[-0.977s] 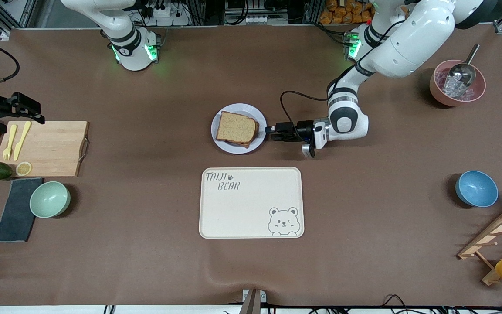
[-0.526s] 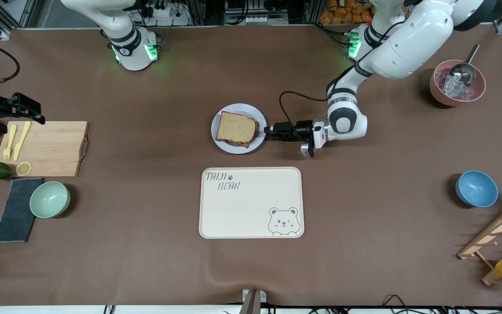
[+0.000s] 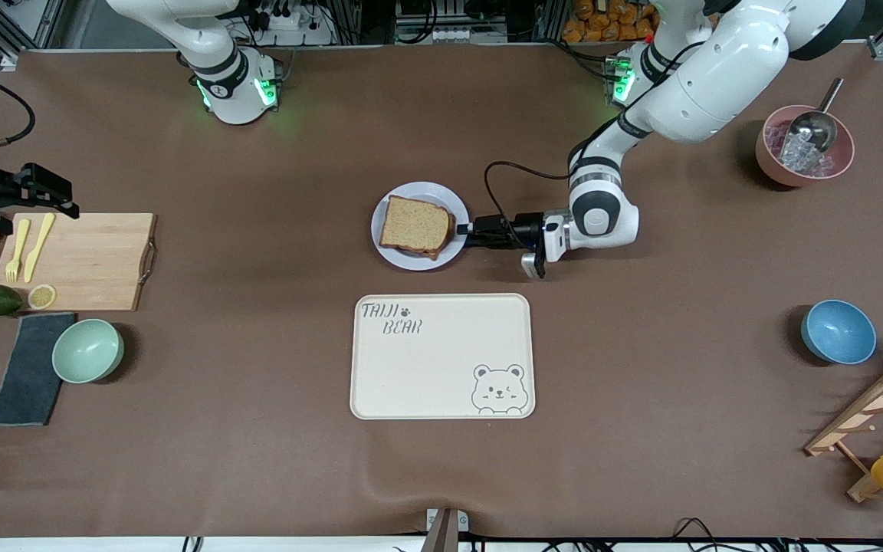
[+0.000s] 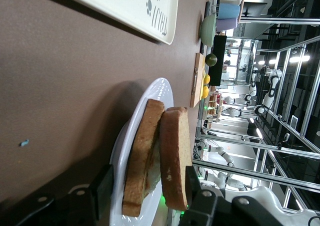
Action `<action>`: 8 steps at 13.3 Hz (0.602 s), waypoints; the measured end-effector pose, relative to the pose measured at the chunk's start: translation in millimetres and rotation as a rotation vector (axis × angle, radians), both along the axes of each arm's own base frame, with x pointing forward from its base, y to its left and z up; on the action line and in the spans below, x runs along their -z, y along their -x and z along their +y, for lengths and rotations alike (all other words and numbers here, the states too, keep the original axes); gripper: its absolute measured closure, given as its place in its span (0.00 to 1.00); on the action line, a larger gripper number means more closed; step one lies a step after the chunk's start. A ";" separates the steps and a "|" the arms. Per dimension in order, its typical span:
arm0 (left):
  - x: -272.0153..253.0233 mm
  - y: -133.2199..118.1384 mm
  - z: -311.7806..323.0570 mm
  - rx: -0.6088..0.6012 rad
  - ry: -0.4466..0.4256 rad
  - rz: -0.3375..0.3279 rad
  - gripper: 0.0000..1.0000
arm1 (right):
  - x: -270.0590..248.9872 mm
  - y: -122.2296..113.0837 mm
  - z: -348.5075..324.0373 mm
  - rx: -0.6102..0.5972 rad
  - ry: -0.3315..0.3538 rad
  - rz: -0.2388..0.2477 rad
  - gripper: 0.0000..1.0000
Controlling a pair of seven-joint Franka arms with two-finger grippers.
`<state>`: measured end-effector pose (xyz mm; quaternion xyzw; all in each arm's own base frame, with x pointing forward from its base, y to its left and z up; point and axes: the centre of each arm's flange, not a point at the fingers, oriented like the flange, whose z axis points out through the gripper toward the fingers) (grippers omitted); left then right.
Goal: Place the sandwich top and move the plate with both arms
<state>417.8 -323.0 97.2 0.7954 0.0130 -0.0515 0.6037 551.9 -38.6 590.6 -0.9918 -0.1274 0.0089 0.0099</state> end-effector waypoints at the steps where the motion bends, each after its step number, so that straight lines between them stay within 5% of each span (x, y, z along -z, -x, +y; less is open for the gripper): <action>1: 2.0 1.1 -0.4 0.002 -0.002 0.001 0.38 | 0.0 0.0 0.0 0.000 0.000 0.000 0.00; 8: 13.7 7.7 -9.1 0.033 -0.026 -0.007 0.56 | 0.2 -0.1 0.1 0.000 0.000 0.000 0.00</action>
